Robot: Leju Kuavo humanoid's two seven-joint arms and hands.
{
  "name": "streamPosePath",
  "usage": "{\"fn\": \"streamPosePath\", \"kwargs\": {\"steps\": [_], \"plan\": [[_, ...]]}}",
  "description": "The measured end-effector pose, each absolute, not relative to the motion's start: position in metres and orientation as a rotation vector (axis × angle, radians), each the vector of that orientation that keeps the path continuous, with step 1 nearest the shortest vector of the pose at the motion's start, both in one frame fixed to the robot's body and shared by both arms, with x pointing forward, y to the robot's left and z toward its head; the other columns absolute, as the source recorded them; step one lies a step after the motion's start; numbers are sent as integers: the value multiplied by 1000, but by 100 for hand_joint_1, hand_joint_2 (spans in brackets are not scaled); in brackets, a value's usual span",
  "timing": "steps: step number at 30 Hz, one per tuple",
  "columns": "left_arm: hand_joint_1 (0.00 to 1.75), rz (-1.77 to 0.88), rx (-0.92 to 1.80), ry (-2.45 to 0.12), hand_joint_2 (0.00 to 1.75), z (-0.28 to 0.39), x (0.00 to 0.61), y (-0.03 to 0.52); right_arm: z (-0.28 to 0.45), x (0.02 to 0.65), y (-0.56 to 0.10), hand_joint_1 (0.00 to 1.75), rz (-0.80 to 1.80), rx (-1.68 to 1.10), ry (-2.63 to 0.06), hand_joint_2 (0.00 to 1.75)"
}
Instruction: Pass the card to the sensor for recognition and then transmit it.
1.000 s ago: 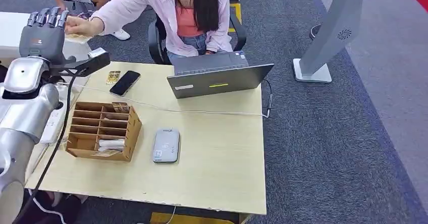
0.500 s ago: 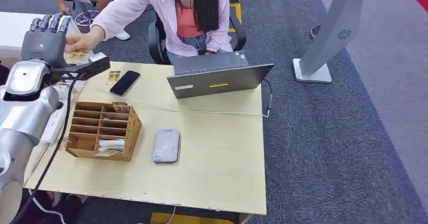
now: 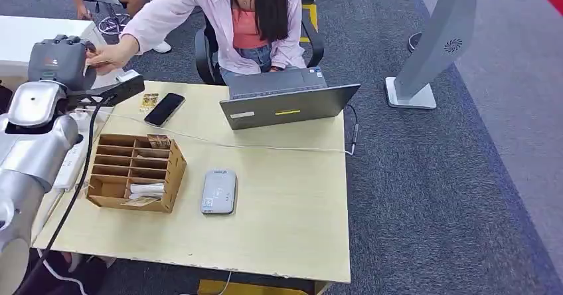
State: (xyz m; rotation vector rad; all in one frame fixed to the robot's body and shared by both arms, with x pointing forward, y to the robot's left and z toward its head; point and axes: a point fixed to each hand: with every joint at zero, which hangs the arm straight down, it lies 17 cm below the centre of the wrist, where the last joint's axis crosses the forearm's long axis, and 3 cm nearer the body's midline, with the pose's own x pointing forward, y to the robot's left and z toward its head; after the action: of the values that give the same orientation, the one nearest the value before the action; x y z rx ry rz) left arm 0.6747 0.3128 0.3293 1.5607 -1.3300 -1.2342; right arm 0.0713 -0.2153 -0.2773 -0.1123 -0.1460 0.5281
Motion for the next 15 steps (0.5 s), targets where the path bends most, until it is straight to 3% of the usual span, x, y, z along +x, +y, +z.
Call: {"fn": "streamPosePath", "kwargs": {"steps": [15], "plan": [[175, -1254, 1528, -1363, 175, 324, 674, 307, -277, 71, -215, 0, 529, -112, -146, 0]]}}
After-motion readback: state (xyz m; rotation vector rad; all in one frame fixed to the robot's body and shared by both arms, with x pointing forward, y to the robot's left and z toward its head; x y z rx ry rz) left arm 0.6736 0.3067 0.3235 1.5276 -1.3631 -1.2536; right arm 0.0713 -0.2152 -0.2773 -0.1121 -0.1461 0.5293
